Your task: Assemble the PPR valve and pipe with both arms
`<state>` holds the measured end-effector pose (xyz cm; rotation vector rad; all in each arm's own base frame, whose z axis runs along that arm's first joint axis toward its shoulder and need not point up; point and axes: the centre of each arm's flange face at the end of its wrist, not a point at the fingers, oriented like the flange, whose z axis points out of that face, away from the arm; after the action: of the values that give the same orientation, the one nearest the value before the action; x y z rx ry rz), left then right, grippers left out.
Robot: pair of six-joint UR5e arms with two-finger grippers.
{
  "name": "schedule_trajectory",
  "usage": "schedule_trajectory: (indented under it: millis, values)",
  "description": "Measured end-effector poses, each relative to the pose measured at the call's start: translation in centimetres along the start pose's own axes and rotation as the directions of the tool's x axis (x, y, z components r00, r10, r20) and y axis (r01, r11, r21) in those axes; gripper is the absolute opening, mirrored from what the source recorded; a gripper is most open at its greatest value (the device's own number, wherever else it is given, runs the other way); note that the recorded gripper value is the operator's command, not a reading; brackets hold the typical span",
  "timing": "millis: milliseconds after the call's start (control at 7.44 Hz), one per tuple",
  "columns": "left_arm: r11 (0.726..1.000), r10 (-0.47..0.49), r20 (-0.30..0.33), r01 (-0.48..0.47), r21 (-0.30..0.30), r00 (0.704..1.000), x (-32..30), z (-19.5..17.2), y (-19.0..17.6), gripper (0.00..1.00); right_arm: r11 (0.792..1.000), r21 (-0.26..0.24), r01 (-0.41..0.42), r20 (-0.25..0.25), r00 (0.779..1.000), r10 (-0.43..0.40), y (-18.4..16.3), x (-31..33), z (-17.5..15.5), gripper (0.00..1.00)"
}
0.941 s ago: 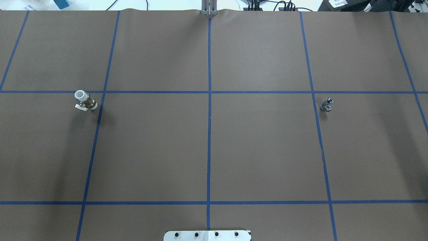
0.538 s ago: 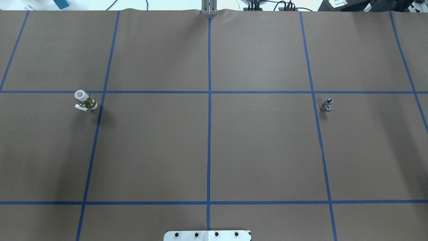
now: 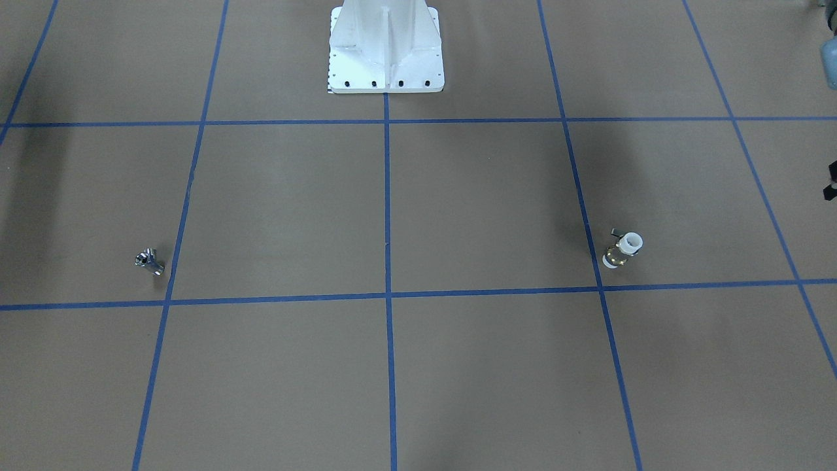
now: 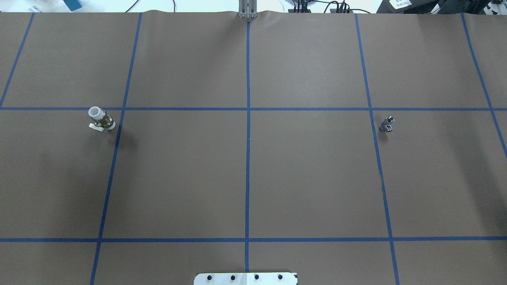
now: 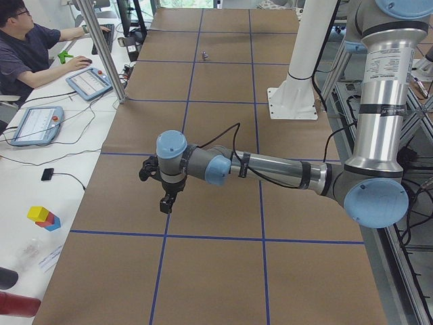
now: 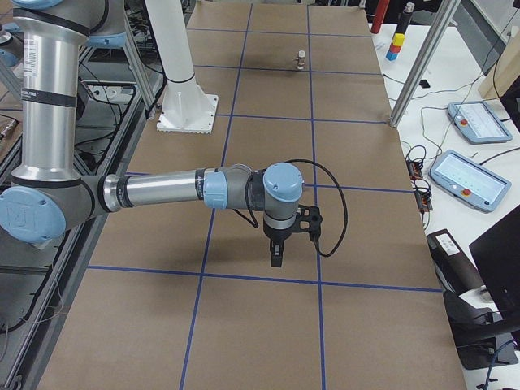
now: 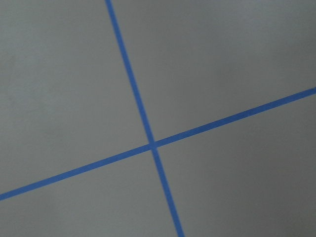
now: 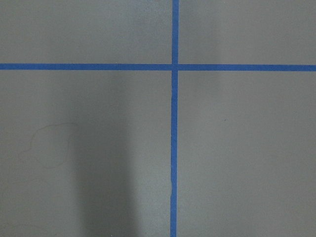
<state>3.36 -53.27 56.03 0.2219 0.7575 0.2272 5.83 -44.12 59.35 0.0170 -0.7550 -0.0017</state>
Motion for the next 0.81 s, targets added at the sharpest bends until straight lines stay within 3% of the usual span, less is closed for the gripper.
schedule_trajectory:
  millis: [403,807]
  values:
    - [0.993,-0.120,-0.079,0.119,-0.012,0.990,13.0,0.9,-4.8,1.00,0.999,0.027,0.029,-0.008,1.000,-0.029,-1.6,-1.5,-1.4,1.00]
    - [0.977,-0.198,-0.089,0.189,-0.103,0.976,23.7,4.4,-6.4,1.00,1.000,0.015,0.023,-0.012,1.000,-0.023,-1.4,-1.1,-0.6,1.00]
